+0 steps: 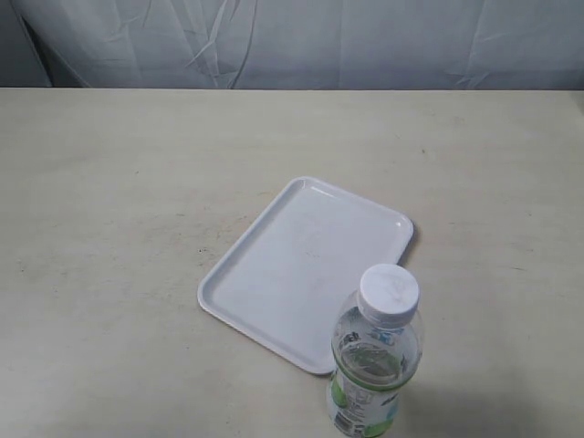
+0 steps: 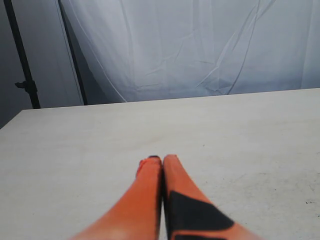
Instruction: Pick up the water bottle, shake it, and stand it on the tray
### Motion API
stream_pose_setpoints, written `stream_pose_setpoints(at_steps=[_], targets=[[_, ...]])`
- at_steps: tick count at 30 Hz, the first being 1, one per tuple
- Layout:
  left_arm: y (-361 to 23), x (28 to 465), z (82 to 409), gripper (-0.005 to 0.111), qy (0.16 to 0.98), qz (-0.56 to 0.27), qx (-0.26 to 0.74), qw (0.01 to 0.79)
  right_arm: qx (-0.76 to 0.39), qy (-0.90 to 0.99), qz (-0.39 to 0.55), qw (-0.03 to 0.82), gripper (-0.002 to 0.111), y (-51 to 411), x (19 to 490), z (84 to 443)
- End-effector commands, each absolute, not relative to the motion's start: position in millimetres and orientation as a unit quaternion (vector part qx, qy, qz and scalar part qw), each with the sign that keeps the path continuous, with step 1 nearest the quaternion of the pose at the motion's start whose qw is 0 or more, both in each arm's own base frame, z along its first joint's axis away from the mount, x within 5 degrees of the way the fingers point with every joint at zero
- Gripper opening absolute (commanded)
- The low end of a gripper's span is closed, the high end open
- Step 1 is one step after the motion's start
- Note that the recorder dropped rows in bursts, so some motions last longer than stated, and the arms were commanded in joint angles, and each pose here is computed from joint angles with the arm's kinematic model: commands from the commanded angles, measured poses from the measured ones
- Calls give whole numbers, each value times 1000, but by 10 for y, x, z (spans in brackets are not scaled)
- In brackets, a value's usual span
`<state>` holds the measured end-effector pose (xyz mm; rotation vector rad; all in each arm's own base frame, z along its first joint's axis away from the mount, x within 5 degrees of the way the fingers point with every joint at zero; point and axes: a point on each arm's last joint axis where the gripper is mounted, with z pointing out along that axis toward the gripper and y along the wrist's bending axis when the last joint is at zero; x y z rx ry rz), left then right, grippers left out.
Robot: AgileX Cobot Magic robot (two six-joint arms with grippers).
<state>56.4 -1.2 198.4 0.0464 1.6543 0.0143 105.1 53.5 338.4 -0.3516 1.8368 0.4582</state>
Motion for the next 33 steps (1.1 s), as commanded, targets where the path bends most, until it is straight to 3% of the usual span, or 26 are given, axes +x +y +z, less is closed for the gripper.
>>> stream_pose_setpoints(at_steps=[1,7,10,13,16,17,33], targets=[[-15,562,1989,2,731,3,22,682,-199,773,234,556,-1,601,876,2772],[-15,562,1989,2,731,3,22,682,-279,745,265,545,-1,697,743,2655],[-15,562,1989,2,731,3,22,682,-345,753,288,482,12,768,643,2556],[-15,562,1989,2,731,3,22,682,-398,742,312,440,48,820,549,2512],[-15,562,1989,2,731,3,22,682,-424,738,331,407,99,838,471,2483],[-15,562,1989,2,731,3,22,682,-428,735,344,397,105,848,445,2484],[-15,562,1989,2,731,3,22,682,-403,747,329,414,104,859,571,2480]])
